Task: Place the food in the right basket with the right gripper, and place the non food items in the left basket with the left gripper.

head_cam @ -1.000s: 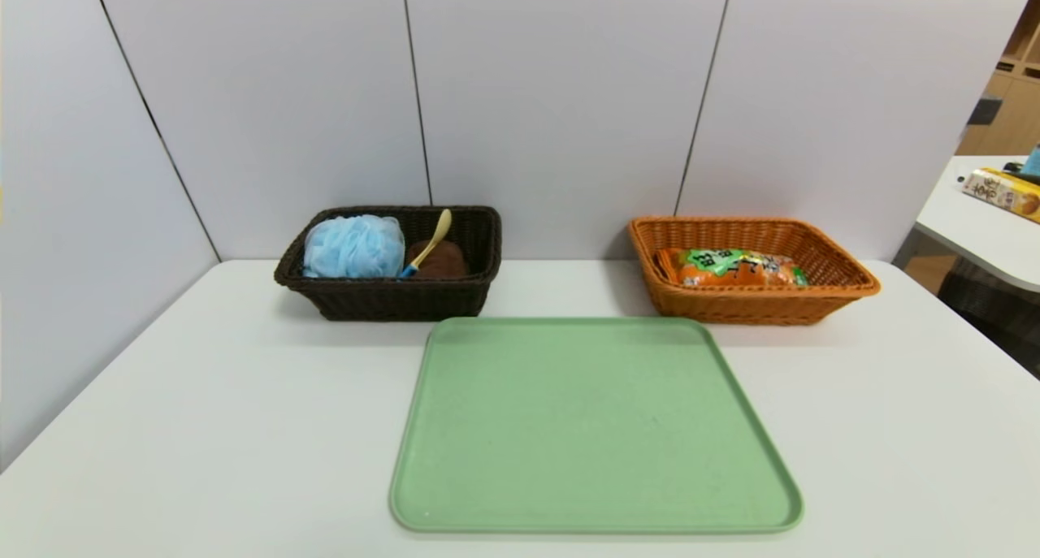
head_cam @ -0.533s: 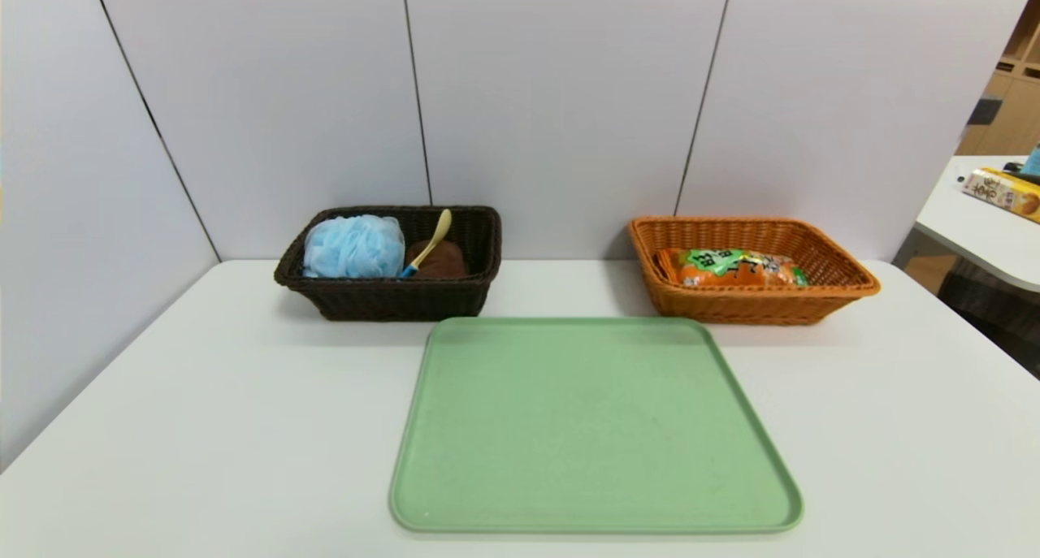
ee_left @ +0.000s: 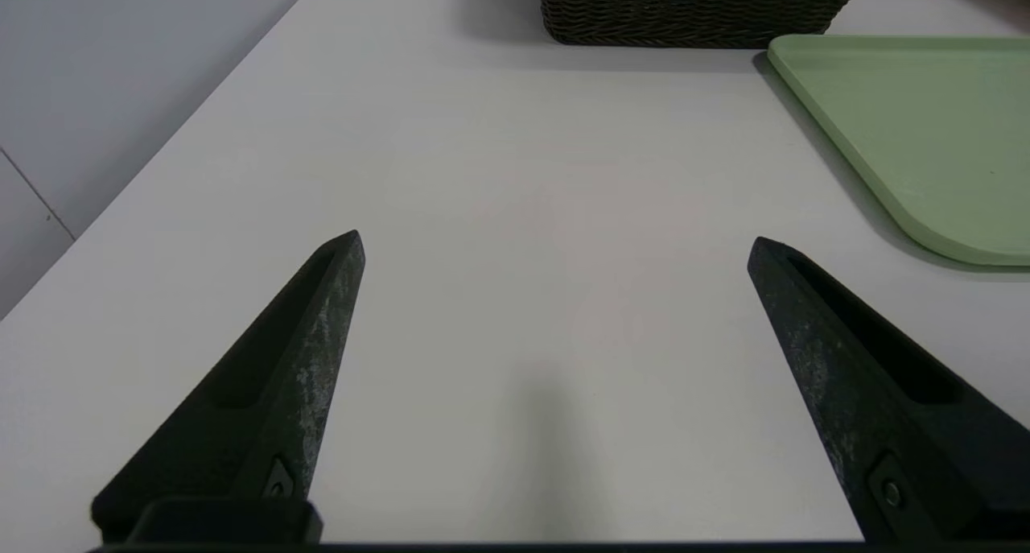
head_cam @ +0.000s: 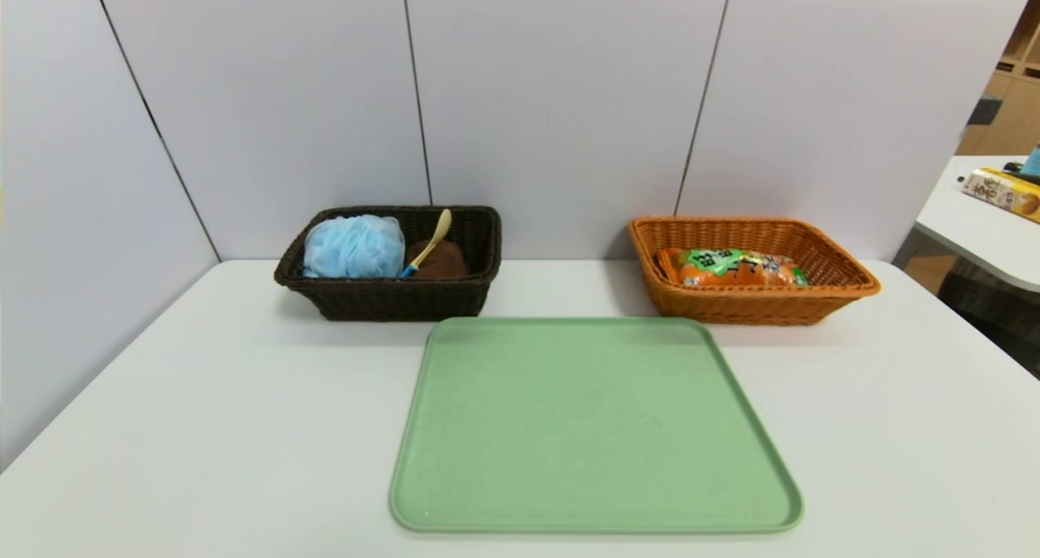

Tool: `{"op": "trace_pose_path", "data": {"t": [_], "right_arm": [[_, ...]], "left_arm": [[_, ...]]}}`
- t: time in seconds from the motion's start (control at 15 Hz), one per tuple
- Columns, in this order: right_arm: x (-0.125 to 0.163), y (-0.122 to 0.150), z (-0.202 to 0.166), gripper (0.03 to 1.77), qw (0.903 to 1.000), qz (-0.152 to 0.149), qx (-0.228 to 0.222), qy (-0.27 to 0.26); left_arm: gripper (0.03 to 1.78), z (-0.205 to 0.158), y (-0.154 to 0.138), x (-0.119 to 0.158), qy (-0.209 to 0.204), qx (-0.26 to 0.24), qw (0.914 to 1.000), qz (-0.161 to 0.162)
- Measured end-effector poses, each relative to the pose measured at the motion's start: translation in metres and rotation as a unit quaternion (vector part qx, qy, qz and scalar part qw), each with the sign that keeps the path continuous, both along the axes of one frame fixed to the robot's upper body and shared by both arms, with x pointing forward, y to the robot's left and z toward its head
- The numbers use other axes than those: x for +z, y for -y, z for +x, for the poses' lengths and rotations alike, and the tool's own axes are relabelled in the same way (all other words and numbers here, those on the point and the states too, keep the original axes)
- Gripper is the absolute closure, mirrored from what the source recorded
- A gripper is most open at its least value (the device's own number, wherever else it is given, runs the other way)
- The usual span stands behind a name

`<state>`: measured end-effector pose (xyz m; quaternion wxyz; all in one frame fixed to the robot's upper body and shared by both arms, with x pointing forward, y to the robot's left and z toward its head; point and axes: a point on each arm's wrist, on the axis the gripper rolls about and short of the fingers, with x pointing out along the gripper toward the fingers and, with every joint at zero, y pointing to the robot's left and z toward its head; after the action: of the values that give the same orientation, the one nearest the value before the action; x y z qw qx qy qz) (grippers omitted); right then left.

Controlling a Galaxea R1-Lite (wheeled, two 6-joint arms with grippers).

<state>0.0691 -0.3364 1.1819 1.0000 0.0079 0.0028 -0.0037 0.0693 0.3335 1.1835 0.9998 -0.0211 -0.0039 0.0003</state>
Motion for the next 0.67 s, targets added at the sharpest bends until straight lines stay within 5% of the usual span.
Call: {"op": "trace_pose_path", "data": {"t": [0.67], "right_arm": [[0.0,0.0,0.0,0.1,1.0,0.0,0.0,0.0]], "left_arm": [[0.12,0.0,0.0,0.0001,0.0,0.0,1.0,0.001]]}}
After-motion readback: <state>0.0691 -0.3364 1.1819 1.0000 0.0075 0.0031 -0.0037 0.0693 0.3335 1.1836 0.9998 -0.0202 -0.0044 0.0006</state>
